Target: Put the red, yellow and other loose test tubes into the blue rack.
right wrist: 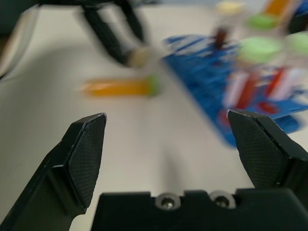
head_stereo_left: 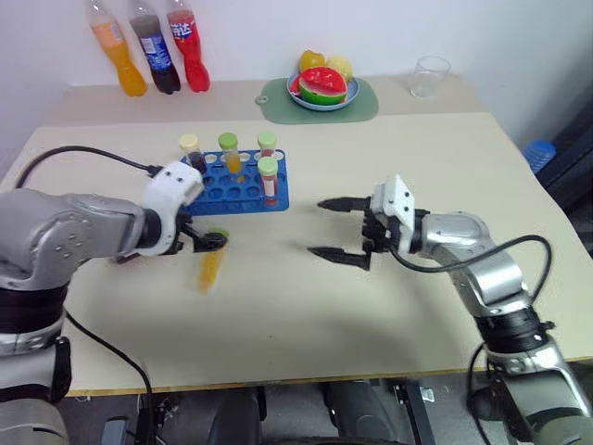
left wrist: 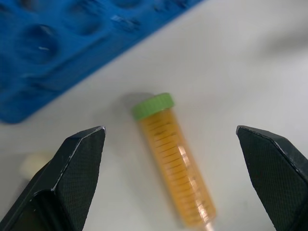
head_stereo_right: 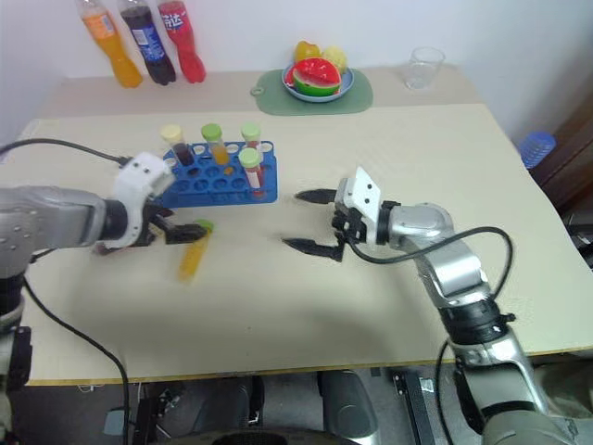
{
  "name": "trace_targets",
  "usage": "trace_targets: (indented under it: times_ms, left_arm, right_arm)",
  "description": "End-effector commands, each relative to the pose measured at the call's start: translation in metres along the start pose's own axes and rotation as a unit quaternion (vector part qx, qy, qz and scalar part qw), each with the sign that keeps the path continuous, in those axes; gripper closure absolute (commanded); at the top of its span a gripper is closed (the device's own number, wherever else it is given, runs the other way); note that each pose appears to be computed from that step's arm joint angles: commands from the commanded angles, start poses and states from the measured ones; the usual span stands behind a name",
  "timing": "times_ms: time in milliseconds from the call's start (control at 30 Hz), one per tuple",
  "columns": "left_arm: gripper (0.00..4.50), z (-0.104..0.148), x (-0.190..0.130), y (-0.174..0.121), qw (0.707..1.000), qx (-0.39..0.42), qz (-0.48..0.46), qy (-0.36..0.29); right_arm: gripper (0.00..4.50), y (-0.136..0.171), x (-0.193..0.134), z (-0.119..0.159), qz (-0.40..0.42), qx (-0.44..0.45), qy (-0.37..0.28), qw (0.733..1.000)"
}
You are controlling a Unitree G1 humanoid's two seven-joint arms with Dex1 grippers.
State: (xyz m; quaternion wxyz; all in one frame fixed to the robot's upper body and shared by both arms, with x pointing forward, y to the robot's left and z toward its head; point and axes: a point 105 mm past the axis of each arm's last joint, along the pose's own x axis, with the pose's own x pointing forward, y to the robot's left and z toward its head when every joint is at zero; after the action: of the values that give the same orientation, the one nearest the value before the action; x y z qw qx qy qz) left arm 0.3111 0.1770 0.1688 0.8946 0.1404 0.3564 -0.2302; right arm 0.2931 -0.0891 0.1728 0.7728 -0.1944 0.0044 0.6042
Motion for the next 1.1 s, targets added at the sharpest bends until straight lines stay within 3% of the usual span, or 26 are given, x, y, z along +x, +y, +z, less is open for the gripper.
trace_targets:
  times_ms: [33, 333, 433, 600, 833, 933, 967, 1033, 1100]
  left_arm:
    - [0.0, -0.002, 0.014, -0.002, 0.999, -0.018, 0.026, 0.011]
    - [0.0, -0.018, 0.054, -0.013, 0.993, -0.082, 0.074, 0.05]
    - [0.83, -0.022, 0.056, -0.016, 0.992, -0.091, 0.074, 0.053]
    - [3.17, -0.026, 0.045, -0.008, 0.99, -0.102, 0.081, 0.046]
    - [3.17, -0.015, -0.004, 0.018, 0.992, -0.103, 0.079, -0.009]
    - [3.17, 0.001, -0.019, 0.017, 0.99, -0.098, 0.074, -0.071]
    - [3.17, 0.024, -0.033, 0.018, 0.978, -0.075, 0.101, -0.168]
    - [3.17, 0.06, -0.068, 0.021, 0.919, -0.006, 0.186, -0.348]
    - [3.17, 0.069, -0.078, 0.016, 0.885, 0.013, 0.19, -0.424]
  right_arm:
    - [0.07, 0.008, -0.005, 0.012, 0.015, -0.008, -0.008, 1.0]
    - [0.07, 0.01, 0.0, 0.009, 0.005, -0.014, -0.008, 1.0]
    - [0.0, 0.01, 0.003, 0.009, 0.002, -0.02, -0.008, 1.0]
    - [0.0, 0.008, 0.005, 0.009, -0.004, -0.026, -0.01, 1.0]
    - [0.0, 0.008, 0.006, 0.007, -0.01, -0.025, -0.009, 1.0]
    - [0.0, 0.008, 0.007, 0.006, -0.012, -0.024, -0.009, 1.0]
    - [0.0, 0.007, 0.008, 0.005, -0.015, -0.023, -0.008, 1.0]
    - [0.0, 0.005, 0.01, 0.003, -0.021, -0.021, -0.009, 1.0]
    - [0.0, 0.004, 0.011, 0.002, -0.024, -0.018, -0.01, 1.0]
